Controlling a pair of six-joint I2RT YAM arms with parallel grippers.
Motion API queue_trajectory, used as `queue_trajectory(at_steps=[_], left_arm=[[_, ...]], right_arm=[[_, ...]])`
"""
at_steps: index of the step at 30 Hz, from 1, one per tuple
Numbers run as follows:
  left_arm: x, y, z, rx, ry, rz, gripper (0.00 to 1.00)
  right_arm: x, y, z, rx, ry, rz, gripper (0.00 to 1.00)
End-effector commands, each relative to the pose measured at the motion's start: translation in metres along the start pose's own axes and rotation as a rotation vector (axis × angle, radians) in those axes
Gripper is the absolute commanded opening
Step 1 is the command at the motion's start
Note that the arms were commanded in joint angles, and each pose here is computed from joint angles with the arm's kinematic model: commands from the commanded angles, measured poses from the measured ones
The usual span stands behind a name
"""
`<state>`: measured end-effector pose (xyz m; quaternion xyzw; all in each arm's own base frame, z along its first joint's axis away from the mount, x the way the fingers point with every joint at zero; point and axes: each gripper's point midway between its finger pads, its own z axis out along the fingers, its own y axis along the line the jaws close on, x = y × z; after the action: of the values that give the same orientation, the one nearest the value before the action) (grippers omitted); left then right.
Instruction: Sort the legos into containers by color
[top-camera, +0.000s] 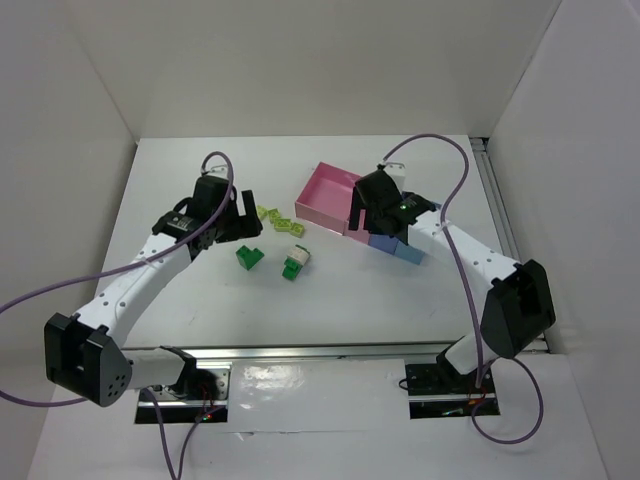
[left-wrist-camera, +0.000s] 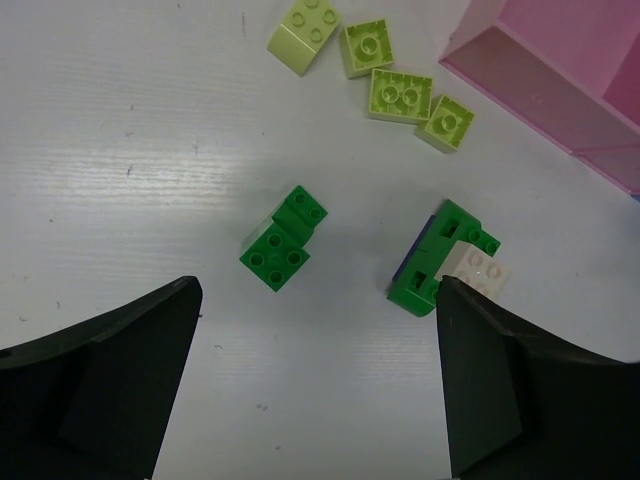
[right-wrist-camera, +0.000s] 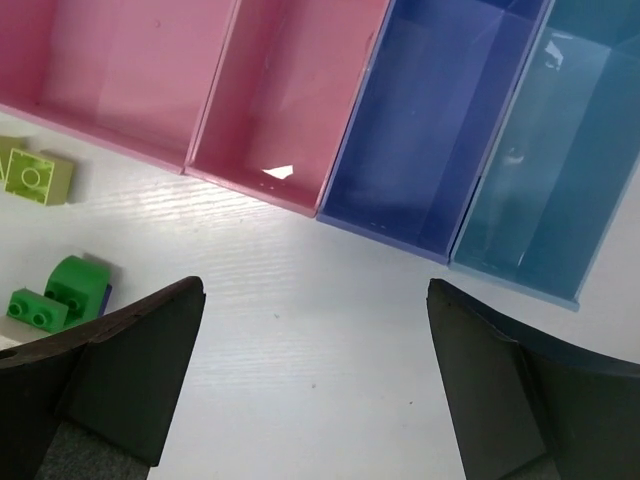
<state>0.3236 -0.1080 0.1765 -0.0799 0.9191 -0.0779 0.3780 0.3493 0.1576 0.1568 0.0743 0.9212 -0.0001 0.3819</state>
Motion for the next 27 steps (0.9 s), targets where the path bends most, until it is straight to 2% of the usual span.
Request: queue_trajectory(at_steps=[1, 7, 11, 15, 18, 22, 27], left_arm=[[-0.014, 0.0, -0.007, -0.022, -0.039, -0.029, 1.0], [-0.016, 0.003, -0.002, -0.049, -0.041, -0.027, 1.0], [-0.015, -0.007, -0.002, -0.001, -0.018, -0.018, 1.0], [-0.016, -0.014, -0.005, 0.038, -0.01, 0.0, 1.0], [-0.018, -0.012, -0.007, 0.06, -0.009, 0.005, 1.0], [-0.024, 0.005, -0.006, 0.064, -0.022, -0.039, 1.0], [-0.023, 0.014, -0.005, 0.095, -0.017, -0.079, 0.99]], right_arm=[[-0.003, 0.012, -0.011, -0.085, -0.039, 0.002, 1.0], [0.006, 0.049, -0.036, -0.308, -0.06, -0.11, 1.0], [0.012, 0.081, -0.058, -0.449, -0.091, -0.256, 0.99], [0.036, 0.119, -0.069, -0.539, -0.087, -0.473, 0.99], [0.049, 0.145, -0.076, -0.633, -0.086, -0.574, 0.99], [0.054, 0.167, -0.067, -0.654, -0.096, -0.663, 0.98], [0.061, 0.187, -0.041, -0.665, -0.071, -0.694, 0.94]])
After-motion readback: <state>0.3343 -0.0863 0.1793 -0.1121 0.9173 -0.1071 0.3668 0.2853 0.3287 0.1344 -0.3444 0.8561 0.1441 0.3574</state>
